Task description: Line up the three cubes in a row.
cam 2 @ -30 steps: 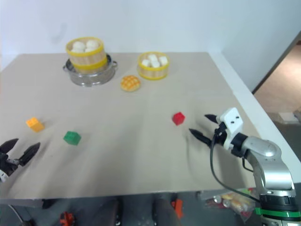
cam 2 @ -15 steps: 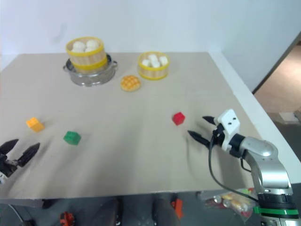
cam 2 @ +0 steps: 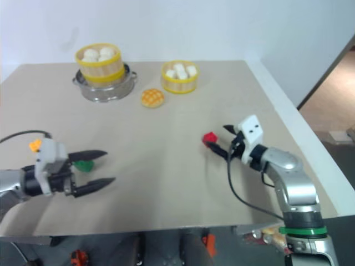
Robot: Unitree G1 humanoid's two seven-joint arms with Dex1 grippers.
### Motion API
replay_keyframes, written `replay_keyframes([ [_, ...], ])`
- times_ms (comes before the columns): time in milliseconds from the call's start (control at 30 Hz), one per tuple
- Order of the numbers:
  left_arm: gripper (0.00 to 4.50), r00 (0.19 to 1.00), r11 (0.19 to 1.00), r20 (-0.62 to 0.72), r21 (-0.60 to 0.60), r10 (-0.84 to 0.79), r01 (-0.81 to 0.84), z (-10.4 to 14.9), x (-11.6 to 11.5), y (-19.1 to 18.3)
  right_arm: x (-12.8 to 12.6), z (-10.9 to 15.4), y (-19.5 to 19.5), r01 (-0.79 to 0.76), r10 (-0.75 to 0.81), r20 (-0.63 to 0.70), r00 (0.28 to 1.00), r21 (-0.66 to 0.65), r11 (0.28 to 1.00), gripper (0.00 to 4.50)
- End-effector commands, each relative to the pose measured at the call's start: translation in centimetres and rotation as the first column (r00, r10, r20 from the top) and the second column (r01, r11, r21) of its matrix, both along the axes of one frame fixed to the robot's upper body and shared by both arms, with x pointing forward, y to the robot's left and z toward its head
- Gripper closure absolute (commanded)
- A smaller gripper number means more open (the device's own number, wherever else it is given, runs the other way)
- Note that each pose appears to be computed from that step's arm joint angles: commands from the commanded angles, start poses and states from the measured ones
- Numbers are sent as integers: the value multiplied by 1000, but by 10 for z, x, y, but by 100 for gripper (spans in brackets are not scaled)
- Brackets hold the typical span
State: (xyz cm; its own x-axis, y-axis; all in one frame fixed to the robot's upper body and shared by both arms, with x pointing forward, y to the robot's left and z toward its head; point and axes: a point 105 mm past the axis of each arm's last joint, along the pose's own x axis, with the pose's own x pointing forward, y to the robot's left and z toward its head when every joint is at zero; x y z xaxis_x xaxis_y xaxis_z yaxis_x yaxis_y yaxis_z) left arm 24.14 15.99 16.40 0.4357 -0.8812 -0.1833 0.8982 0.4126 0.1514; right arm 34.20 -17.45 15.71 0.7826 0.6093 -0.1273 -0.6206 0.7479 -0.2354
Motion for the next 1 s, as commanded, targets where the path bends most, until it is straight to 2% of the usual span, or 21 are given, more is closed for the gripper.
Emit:
replay_keyframes([
  [33,13,997,998,20,-4,-69,69,-3,4,-12,2,12,13,19,-19,67,998,-2,1000,0],
  [367,13,981,982,30,-3,-191,191,-11,14,-28,17,-2,9,173,-174,36,984,33,984,0],
  [800,13,986,987,47,-20,-158,160,-15,15,-34,26,-21,12,189,-184,-57,981,100,977,0],
  [833,0,987,988,51,-20,-154,155,-15,15,-35,26,-23,12,186,-179,-68,981,105,977,55],
  [867,0,987,988,53,-21,-152,153,-15,15,-35,26,-24,12,185,-178,-74,981,104,977,76],
  [900,0,987,988,56,-23,-150,151,-14,15,-36,27,-25,12,185,-177,-80,981,107,977,125],
  [933,0,987,989,59,-26,-146,148,-13,16,-36,27,-25,12,184,-176,-83,981,109,977,144],
  [1000,0,988,989,62,-26,-141,143,-13,16,-36,28,-25,12,183,-174,-86,981,112,977,225],
])
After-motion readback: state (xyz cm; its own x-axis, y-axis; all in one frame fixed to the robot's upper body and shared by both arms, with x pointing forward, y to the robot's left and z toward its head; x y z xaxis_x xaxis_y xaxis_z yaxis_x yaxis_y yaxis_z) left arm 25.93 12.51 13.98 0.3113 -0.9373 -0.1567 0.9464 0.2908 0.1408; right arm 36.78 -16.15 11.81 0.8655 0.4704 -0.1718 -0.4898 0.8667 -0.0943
